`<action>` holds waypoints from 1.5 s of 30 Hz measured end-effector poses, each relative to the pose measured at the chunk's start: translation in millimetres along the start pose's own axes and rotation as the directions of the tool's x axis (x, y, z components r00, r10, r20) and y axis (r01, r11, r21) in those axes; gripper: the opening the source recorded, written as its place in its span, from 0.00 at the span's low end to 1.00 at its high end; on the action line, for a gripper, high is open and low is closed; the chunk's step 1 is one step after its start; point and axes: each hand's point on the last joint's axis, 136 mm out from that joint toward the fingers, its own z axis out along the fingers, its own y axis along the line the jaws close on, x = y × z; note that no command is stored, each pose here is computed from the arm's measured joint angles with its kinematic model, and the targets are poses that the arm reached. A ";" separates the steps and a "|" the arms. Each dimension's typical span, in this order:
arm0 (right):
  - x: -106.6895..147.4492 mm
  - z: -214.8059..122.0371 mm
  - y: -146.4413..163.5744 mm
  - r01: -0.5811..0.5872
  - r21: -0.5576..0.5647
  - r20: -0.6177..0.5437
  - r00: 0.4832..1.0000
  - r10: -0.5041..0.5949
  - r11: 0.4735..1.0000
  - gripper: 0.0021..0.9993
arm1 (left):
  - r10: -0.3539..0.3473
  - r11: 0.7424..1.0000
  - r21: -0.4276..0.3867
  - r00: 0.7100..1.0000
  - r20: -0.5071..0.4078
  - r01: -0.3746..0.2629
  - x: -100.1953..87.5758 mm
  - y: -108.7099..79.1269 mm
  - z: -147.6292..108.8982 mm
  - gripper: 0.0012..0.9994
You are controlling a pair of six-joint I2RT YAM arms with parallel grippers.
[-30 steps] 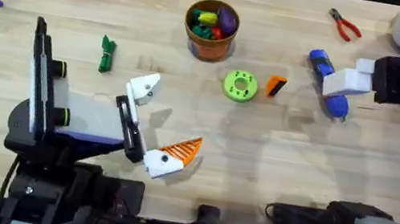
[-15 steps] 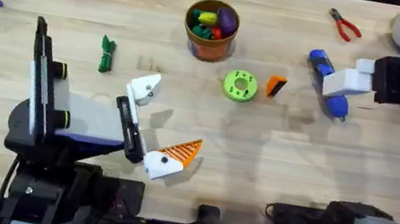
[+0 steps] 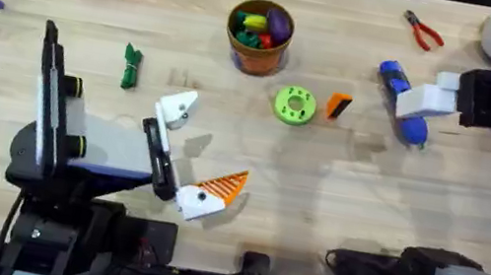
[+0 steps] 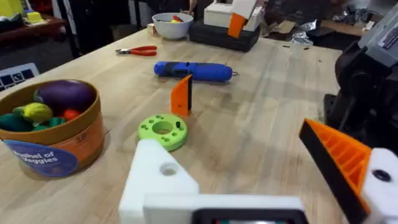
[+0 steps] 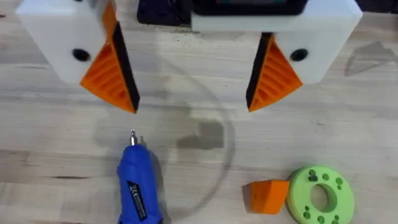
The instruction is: Pick up the gripper from the table and insert it into the empty holder that is missing its gripper. Then pick up a screw, insert it into the mounting hole, and use the screwdriver to tighten it. Finally, clean up the table by picking up the vegetable and placing it into the bucket.
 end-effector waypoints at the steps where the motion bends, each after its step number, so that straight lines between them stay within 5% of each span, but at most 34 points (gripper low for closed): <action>1: 0.0 0.0 -0.1 0.000 0.000 0.000 1.000 0.000 1.000 0.99 | 0.000 1.000 0.000 1.000 0.000 0.000 0.0 0.0 0.0 0.99; 34: -0.1 0.0 0.1 -0.001 -0.001 0.000 1.000 0.001 1.000 0.99 | 0.000 1.000 0.000 1.000 0.000 0.000 0.0 0.0 0.0 0.99; 45: 5.3 -0.1 1.3 -0.150 -0.004 -0.022 0.989 0.149 0.989 0.99 | 0.000 1.000 0.000 1.000 0.000 0.000 0.0 0.0 0.0 0.99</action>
